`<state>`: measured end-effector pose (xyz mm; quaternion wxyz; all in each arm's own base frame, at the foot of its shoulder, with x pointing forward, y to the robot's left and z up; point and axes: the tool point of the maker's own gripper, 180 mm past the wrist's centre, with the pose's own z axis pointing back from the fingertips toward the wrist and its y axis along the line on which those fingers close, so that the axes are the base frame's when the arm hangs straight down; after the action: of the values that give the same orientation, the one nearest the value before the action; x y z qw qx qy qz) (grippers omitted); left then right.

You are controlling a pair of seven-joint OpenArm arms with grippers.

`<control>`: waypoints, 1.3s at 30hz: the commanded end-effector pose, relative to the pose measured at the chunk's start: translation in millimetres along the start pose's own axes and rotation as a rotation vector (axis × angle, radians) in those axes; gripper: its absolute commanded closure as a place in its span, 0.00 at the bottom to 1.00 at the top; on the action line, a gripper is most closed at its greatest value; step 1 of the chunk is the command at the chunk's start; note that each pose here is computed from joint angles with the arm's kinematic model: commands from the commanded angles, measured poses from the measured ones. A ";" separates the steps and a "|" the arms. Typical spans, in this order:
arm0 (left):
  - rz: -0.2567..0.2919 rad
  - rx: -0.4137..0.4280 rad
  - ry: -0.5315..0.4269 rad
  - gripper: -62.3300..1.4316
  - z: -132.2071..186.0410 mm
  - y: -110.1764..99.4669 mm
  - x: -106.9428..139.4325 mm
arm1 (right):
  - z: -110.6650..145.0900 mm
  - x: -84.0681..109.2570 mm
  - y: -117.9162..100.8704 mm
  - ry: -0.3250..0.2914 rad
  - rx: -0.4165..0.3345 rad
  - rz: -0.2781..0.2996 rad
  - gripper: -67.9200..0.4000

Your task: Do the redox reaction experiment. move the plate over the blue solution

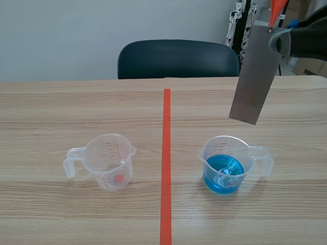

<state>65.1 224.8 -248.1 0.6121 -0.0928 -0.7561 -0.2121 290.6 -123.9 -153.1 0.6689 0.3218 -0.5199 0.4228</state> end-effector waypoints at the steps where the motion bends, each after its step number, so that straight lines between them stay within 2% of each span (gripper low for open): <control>1: -0.002 -0.011 -0.023 0.43 0.1 1.1 8.4 | -0.3 9.2 5.1 -0.026 0.021 0.014 0.99; 4: -0.001 -0.056 -0.018 0.61 -0.5 0.2 13.0 | -1.5 9.4 8.5 -0.029 0.031 0.021 0.99; 10: -0.005 -0.195 0.008 0.84 -10.0 0.9 17.9 | -3.4 8.6 14.7 -0.039 0.047 0.008 0.99; 12: -0.009 -0.252 0.031 0.89 -17.0 3.3 14.5 | -4.4 7.6 18.2 -0.041 0.055 0.001 0.99; 18: -0.058 -0.420 0.061 0.93 -42.5 4.6 12.8 | -7.6 7.3 26.6 -0.031 0.081 0.018 0.99; 22: -0.013 -0.478 0.075 0.93 -64.3 4.5 16.0 | -8.6 7.4 29.2 -0.031 0.089 0.019 0.99; 27: -0.016 -0.574 0.126 0.93 -89.2 -8.9 13.8 | -8.6 7.2 29.3 -0.029 0.089 0.019 0.99; 32: -0.043 -0.638 0.153 0.94 -112.5 -18.4 15.2 | -8.6 7.1 29.3 -0.029 0.089 0.019 0.99; 39: -0.106 -0.650 0.180 0.94 -146.0 -19.7 21.5 | -8.6 7.0 29.2 -0.028 0.089 0.019 0.99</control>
<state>178.0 142.6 -215.8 0.6104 -0.2250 -0.5818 -0.4881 267.3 -103.6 -161.3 0.6550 0.3461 -0.5006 0.4478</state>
